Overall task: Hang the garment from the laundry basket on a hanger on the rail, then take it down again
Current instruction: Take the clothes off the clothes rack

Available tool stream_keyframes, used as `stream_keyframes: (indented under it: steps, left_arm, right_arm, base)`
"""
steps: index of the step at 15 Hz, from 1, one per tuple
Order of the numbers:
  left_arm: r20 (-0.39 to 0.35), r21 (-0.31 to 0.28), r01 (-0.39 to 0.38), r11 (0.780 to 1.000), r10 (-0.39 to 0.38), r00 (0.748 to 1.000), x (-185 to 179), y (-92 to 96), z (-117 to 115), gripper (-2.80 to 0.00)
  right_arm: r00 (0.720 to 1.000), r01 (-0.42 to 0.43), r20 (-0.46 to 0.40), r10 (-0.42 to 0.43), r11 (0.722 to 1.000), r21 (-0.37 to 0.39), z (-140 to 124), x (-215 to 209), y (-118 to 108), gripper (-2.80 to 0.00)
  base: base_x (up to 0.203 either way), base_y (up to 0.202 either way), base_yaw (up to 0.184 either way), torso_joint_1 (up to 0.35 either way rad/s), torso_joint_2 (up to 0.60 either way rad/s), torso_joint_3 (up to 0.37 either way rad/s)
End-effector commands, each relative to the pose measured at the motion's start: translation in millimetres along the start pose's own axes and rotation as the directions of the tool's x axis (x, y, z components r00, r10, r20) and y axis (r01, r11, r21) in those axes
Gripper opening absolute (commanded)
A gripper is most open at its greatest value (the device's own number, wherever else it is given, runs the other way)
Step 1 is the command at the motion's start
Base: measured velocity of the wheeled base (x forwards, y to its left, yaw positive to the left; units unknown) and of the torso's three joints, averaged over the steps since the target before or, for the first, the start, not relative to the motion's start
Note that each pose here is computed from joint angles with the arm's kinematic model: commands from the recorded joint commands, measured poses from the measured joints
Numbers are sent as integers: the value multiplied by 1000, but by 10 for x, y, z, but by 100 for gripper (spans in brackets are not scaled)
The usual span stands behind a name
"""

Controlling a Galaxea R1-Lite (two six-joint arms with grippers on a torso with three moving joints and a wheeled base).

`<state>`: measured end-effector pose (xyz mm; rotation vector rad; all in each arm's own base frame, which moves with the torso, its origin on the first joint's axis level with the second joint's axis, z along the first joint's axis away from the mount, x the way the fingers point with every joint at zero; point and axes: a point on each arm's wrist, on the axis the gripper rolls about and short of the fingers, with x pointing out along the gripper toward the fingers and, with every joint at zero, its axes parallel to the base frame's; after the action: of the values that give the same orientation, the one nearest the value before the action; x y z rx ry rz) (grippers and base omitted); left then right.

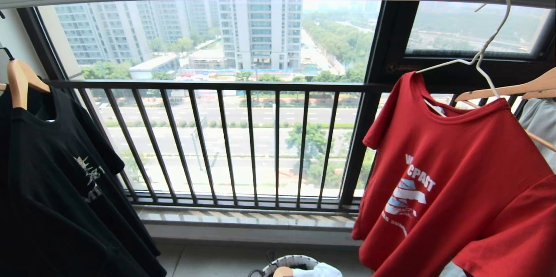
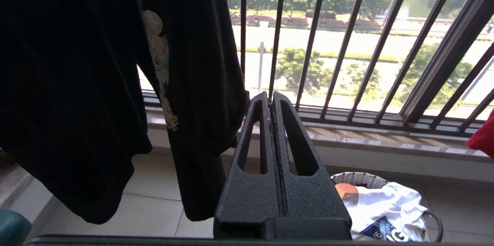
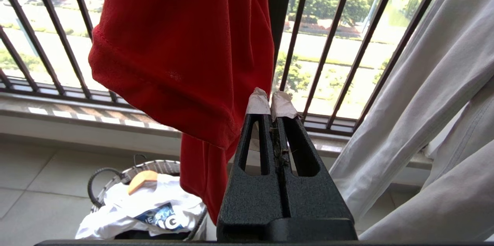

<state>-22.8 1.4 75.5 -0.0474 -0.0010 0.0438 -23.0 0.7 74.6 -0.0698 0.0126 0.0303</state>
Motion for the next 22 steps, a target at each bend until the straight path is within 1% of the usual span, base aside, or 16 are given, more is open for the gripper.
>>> stream_keyframes:
  steps: [1,3,5,7,10,14,17,20,22]
  left_arm:
    - [0,-1,-1,1000,1,1000,0,0,0,-280]
    - [-1,-2,-1,1000,1,1000,1,0,0,-280]
    - [-1,-2,-1,1000,1,1000,1,0,0,-280]
    - [-1,-1,-1,1000,1,1000,1,0,0,-280]
    - [-1,0,-1,1000,1,1000,1,0,0,-280]
    - [-1,-2,-1,1000,1,1000,1,0,0,-280]
    - [-1,-2,-1,1000,1,1000,1,0,0,-280]
    - [0,-2,-1,1000,1,1000,0,0,0,-280]
    - [0,-1,-1,1000,1,1000,0,0,0,-280]
  right_arm:
    - [1000,-1,1,1,1000,4,2,0,0,-280]
    - [1000,-1,-2,1,1000,7,-1,0,0,-280]
    - [1000,7,2,-7,999,36,2,-1,-2,-280]
    - [1000,10,10,-10,999,36,22,-7,-3,-280]
    - [998,21,64,-23,999,35,254,-66,-20,-280]
    - [995,38,86,-41,999,34,777,-48,-61,-280]
    - [991,45,121,-49,998,34,1307,24,-102,-280]
    - [993,46,111,-49,998,34,1775,242,-141,-280]
    - [996,42,83,-45,999,33,2044,484,-167,-280]
  base:
    - [0,0,0,0,0,0]
    - [0,0,0,0,0,0]
    - [0,0,0,0,0,0]
    - [0,0,0,0,0,0]
    - [0,0,0,0,0,0]
    - [0,0,0,0,0,0]
    - [0,0,0,0,0,0]
    - [0,0,0,0,0,0]
    - [0,0,0,0,0,0]
